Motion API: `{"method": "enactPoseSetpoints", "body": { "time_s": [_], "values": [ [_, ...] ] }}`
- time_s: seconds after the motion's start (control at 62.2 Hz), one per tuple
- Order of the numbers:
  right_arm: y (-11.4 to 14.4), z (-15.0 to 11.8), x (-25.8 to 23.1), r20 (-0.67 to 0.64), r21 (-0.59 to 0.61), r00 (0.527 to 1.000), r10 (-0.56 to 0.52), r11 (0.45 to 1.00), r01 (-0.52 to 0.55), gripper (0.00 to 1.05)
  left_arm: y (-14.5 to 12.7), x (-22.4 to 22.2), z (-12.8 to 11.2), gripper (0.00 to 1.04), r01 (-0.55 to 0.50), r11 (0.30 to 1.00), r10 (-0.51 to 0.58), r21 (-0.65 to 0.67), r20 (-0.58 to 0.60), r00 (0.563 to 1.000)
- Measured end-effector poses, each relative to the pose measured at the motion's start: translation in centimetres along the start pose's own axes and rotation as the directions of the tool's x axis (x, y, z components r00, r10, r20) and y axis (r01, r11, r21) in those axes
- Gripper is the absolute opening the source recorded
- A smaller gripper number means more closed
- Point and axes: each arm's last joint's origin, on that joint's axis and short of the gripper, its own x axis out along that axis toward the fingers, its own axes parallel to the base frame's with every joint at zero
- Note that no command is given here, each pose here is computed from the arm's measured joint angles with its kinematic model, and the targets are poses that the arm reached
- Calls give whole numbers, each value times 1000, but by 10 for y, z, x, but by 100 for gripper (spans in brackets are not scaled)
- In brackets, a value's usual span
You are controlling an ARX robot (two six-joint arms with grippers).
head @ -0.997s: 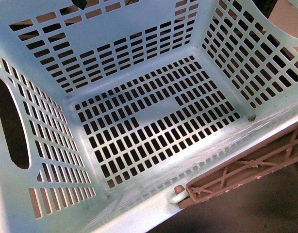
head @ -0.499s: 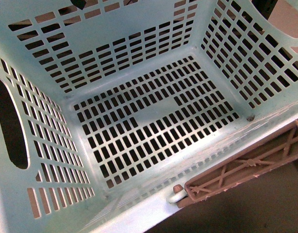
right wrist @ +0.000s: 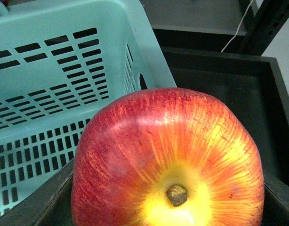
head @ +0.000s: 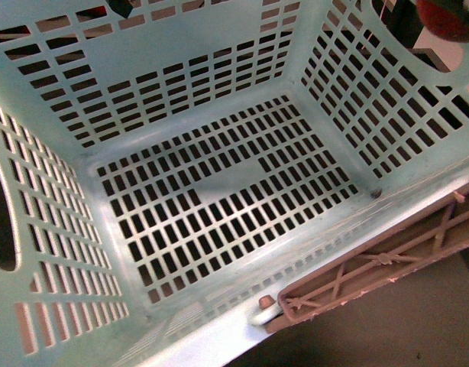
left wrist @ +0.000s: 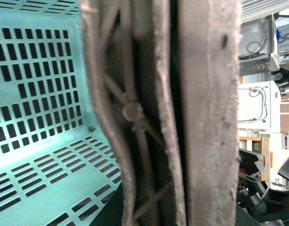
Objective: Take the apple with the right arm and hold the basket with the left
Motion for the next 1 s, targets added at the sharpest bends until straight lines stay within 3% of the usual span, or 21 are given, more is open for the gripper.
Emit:
{"method": "enactPoseSetpoints", "body": {
  "time_s": [0.466,0.595,0.708,0.869,0.997],
  "values": [
    [20,-14,2,-39,10,998,45,999,-44,80,0,0,0,16,5,1000,-5,-1,-10,1000],
    [19,-14,1,-39,22,999,39,999,-38,97,0,0,0,16,4,1000,-4,-1,-7,1000],
    [16,-10,-2,-21,35,999,30,999,-30,95,0,0,0,16,1,1000,-1,0,-2,1000],
    [6,1,-16,36,65,999,-20,998,18,96,1,0,-1,16,2,1000,-3,-3,-15,1000],
    [-12,4,-40,84,98,986,-143,986,135,96,1,0,-1,16,-2,1000,2,1,-5,1000]
  ]
}}
